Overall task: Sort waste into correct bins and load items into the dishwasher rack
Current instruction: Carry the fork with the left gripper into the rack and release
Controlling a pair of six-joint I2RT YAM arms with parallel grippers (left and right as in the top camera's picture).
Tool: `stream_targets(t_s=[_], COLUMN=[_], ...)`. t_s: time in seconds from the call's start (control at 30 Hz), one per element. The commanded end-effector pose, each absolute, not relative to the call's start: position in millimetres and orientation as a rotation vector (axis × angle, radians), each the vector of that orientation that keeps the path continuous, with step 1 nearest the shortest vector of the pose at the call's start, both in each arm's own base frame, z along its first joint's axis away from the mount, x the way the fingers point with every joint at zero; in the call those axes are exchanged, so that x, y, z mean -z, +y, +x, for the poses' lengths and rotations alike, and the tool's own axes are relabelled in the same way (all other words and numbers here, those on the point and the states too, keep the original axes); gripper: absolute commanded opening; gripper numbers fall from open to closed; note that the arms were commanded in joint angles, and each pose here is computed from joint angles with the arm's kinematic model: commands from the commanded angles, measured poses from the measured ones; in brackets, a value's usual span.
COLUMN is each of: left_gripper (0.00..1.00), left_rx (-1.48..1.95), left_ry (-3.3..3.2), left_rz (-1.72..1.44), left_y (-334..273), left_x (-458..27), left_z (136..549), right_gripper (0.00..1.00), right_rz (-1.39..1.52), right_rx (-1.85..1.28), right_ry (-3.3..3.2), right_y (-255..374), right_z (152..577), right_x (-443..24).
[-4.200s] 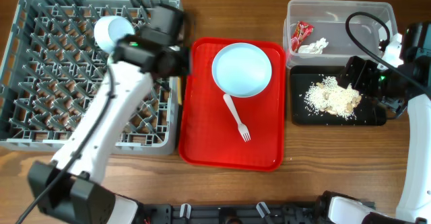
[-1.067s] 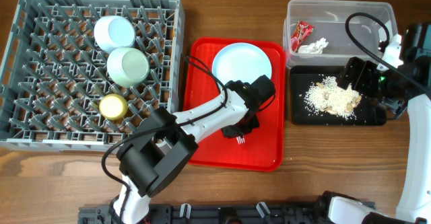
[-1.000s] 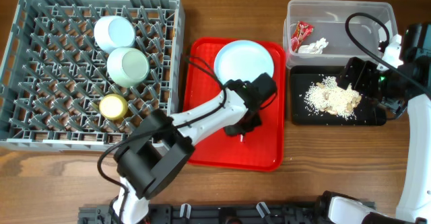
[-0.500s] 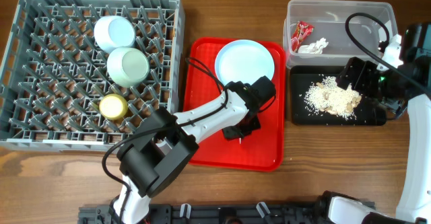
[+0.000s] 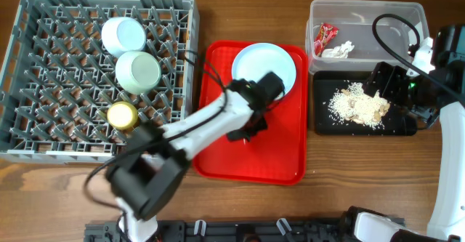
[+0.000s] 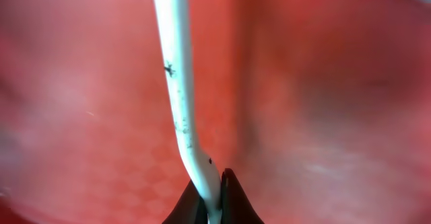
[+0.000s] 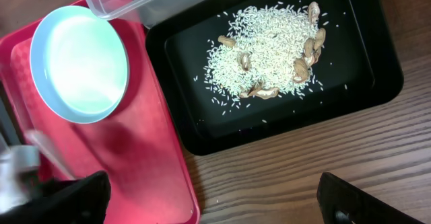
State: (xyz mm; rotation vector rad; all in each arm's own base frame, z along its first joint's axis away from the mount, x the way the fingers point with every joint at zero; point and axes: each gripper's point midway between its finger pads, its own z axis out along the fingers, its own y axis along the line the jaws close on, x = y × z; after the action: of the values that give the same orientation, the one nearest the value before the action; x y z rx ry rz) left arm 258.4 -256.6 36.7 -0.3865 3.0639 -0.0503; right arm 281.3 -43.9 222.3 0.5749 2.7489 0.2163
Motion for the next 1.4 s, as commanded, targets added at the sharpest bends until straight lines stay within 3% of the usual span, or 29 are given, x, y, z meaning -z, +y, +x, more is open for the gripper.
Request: stream_targets(t_s=[0.0, 0.27, 0.4, 0.67, 1.27, 1.37], left_gripper=[0.04, 0.04, 0.04, 0.04, 0.04, 0.15], left_rx=[0.105, 0.100, 0.044, -0.032, -0.081, -0.086], left_ry=[2.903, 2.716, 2.690, 2.738, 2.846, 2.860], left_rz=[-0.083, 0.085, 0.077, -0.001, -0.020, -0.021], left_y=[-236.4, -161.8, -123.1, -79.9, -77.4, -76.7], left_x=[-93.8, -166.2, -173.1, -149.3, -84.4, -80.0], left_z=[288.1, 326.2, 342.5, 364.8, 385.8, 385.1], right_gripper=[0.99, 0.99, 0.99, 0.99, 0.99, 0.98], right_rz=[0.564, 0.567, 0.568, 0.567, 0.580, 0.580], right_rx=[-0.239, -0.240, -0.240, -0.240, -0.260, -0.270], right_ry=[2.761, 2.771, 2.770, 2.770, 2.768, 2.771], right_y=[-41.6, -41.0, -41.0, -41.0, -38.9, -37.6], right_z=[281.2, 278.8, 278.9, 278.9, 279.0, 278.5], right_x=[-218.8, -218.1, -218.1, -218.1, -218.4, -218.4])
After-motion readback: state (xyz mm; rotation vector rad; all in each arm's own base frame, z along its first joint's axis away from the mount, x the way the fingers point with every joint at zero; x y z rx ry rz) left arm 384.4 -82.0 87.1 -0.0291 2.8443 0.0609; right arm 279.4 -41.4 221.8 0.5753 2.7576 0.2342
